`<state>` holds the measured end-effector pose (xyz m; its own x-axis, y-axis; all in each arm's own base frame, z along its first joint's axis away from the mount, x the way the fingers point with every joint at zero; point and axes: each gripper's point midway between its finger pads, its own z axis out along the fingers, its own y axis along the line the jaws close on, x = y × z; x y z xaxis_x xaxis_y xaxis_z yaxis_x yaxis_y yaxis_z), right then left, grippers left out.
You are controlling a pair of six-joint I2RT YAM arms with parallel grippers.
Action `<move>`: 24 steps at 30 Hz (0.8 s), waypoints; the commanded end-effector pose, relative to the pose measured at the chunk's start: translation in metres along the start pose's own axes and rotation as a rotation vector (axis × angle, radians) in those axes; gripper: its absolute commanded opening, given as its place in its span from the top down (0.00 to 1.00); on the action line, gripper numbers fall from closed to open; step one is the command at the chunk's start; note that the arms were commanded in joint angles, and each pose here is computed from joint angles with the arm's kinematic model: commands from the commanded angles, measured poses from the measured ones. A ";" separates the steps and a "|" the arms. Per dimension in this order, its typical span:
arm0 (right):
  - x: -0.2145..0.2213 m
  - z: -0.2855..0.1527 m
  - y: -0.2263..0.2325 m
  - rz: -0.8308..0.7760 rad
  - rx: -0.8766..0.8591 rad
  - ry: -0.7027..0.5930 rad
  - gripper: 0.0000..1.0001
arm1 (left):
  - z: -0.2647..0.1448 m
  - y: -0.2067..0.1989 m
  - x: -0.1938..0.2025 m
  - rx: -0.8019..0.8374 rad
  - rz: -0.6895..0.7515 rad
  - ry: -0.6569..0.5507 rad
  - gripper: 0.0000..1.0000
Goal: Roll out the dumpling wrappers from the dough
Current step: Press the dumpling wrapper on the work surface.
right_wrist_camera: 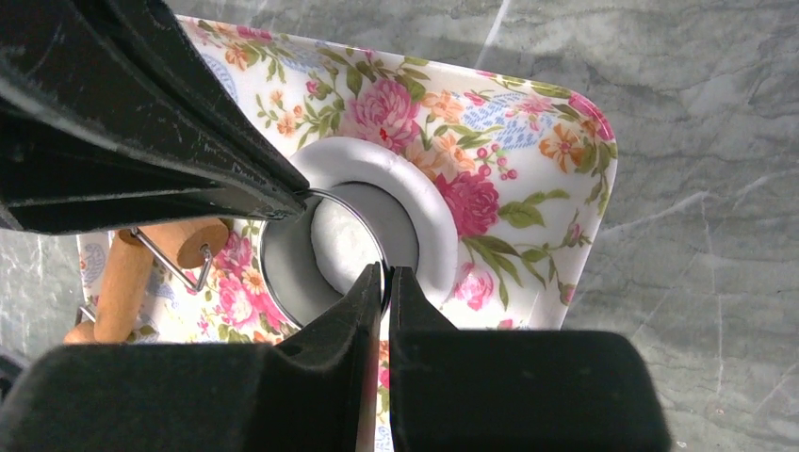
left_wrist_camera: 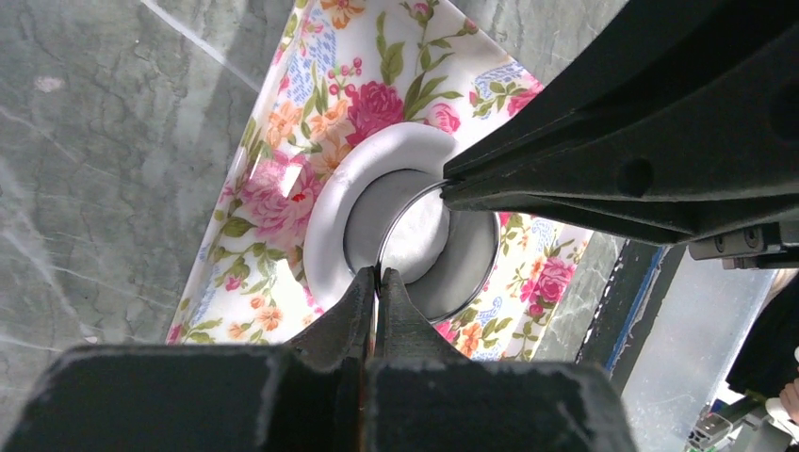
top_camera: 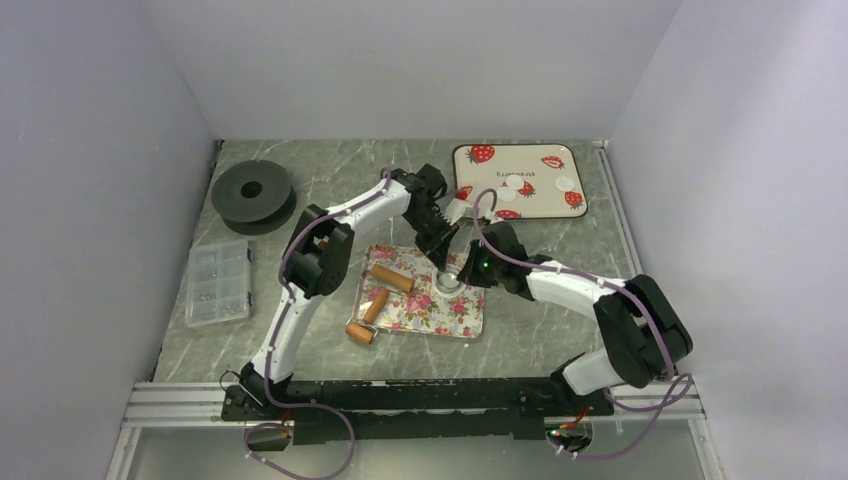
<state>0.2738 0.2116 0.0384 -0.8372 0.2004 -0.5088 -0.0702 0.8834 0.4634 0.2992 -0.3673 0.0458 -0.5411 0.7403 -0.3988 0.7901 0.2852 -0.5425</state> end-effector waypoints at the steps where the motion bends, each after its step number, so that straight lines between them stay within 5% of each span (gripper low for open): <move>1: 0.013 0.010 -0.023 -0.040 0.084 0.114 1.00 | 0.043 -0.004 0.053 0.015 0.018 0.159 1.00; 7: -0.035 0.026 -0.030 -0.047 0.098 0.065 1.00 | 0.041 -0.014 0.080 0.031 -0.006 0.197 1.00; 17: 0.044 -0.002 -0.028 0.044 0.069 0.122 1.00 | 0.045 0.006 0.042 0.009 0.036 0.143 1.00; 24: 0.000 0.009 -0.018 -0.034 0.101 0.068 1.00 | 0.042 0.003 0.053 0.008 0.025 0.158 1.00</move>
<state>0.2721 0.2074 0.0379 -0.8517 0.2031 -0.4831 -0.0525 0.8841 0.4643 0.2935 -0.3697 0.0457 -0.5182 0.7442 -0.4215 0.8038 0.2552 -0.5374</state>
